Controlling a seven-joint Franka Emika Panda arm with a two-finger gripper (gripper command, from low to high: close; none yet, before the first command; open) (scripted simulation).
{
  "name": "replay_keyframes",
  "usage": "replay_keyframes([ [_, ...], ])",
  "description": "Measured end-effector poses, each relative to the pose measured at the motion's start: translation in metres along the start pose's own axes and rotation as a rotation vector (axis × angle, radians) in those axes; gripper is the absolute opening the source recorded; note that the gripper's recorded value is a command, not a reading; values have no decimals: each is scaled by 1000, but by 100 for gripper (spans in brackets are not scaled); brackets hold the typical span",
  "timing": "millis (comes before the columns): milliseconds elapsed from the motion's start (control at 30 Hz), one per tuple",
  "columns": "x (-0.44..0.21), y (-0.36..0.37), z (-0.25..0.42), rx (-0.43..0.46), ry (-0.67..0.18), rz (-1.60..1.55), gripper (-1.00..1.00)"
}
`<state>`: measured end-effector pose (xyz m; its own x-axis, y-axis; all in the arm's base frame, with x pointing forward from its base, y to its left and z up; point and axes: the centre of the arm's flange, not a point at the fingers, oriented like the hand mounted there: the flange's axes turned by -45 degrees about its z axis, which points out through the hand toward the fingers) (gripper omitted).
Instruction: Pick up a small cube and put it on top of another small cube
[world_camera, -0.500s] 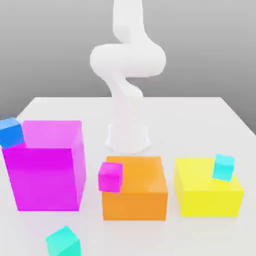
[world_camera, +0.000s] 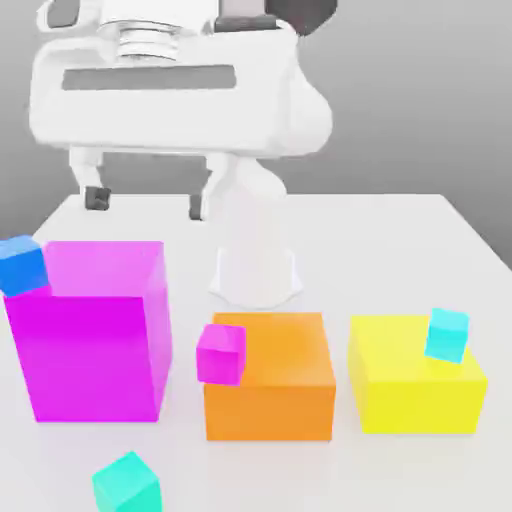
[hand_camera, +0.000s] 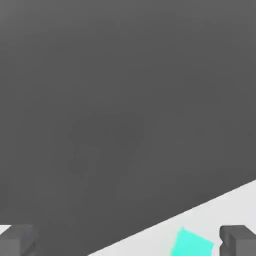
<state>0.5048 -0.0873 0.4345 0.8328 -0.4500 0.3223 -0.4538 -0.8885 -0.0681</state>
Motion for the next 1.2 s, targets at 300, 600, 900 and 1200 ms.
replay_keyframes([
  [300,-33,53,161,-89,-221,232,0],
  [600,-80,79,276,-123,-313,330,-100],
  [900,-70,77,248,-123,-313,330,-100],
  [1200,-83,51,146,-117,-315,237,-100],
])
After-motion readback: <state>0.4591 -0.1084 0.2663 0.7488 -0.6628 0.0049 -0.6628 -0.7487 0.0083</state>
